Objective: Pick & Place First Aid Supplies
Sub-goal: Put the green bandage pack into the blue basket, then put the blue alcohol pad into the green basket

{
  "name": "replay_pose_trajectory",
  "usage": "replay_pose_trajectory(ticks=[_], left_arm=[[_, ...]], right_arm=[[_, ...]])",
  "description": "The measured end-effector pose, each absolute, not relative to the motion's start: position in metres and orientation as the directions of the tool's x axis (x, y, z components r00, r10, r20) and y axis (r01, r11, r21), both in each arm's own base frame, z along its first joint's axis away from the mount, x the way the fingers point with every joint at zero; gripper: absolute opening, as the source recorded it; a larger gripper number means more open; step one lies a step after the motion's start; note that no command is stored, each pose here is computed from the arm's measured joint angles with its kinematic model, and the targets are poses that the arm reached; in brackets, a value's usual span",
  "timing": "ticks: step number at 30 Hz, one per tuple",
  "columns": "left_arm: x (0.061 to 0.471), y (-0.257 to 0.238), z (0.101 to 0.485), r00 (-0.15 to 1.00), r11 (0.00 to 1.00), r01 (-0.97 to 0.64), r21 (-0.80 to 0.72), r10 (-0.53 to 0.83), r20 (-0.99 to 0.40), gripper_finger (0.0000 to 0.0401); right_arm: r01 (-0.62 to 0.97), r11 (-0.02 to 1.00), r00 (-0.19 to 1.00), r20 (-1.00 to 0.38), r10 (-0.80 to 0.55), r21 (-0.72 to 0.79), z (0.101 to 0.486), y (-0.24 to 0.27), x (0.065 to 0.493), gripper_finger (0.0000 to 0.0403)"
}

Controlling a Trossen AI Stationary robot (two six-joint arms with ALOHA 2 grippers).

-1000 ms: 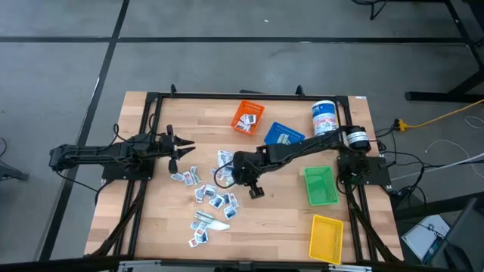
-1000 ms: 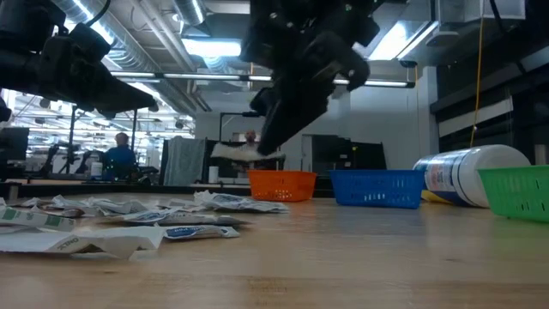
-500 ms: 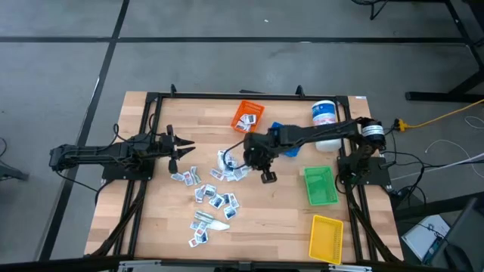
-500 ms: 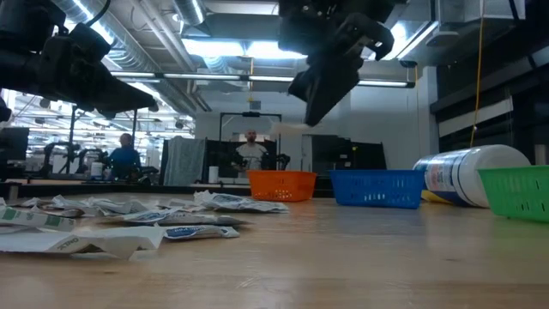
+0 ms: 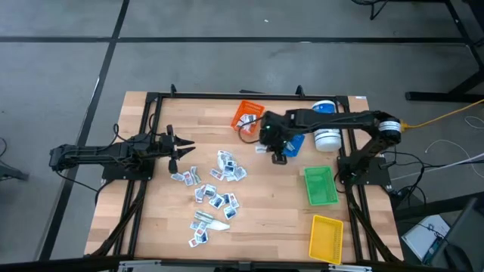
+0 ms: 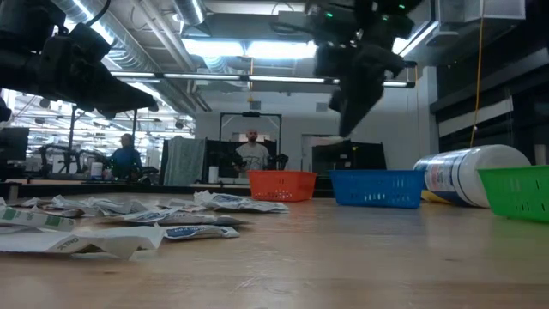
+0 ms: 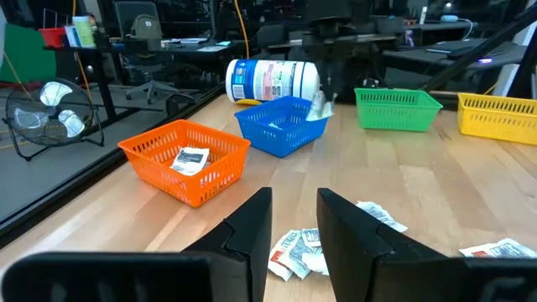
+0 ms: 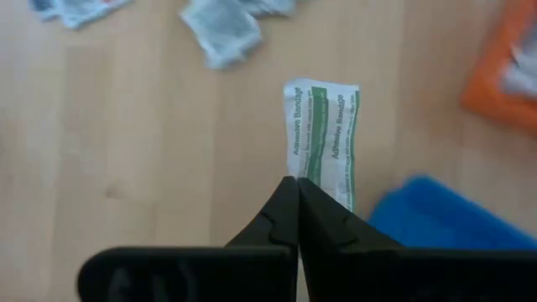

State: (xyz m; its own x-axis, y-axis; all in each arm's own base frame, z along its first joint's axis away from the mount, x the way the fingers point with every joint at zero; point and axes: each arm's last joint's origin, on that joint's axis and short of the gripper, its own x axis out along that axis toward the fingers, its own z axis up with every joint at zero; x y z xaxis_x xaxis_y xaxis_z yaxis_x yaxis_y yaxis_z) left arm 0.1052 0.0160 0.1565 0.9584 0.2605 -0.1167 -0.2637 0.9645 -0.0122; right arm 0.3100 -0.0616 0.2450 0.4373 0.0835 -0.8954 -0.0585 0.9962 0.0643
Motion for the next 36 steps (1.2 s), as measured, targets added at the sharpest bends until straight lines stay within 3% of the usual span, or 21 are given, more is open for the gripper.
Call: replay_pose_trajectory(ticks=[8,15,20,30,36], left_arm=[[0.105,0.016,0.156,0.958,0.965,-0.263,-0.012,0.26,-0.117,0.0091],[0.105,0.016,0.157,0.958,0.965,-0.263,-0.012,0.26,-0.116,0.0092],[0.105,0.016,0.156,0.958,0.965,-0.263,-0.012,0.26,-0.117,0.0092],[0.105,0.016,0.156,0.958,0.965,-0.264,-0.012,0.261,-0.117,0.0092],[0.105,0.016,0.156,0.958,0.965,-0.264,-0.012,0.261,-0.117,0.0091]], right_arm=[[0.084,0.993,0.525,-0.851,0.03,0.087,0.24,-0.071,0.263,0.0002],[0.341,0.939,0.475,-0.87,-0.132,0.043,0.233,-0.076,0.237,0.0002],[0.427,0.904,0.426,-0.876,-0.224,-0.023,0.225,-0.078,0.235,0.0005],[0.501,0.866,0.433,-0.862,-0.265,-0.014,0.221,-0.08,0.236,0.0037],[0.545,0.838,0.41,-0.859,-0.306,-0.038,0.221,-0.081,0.235,0.0081]])
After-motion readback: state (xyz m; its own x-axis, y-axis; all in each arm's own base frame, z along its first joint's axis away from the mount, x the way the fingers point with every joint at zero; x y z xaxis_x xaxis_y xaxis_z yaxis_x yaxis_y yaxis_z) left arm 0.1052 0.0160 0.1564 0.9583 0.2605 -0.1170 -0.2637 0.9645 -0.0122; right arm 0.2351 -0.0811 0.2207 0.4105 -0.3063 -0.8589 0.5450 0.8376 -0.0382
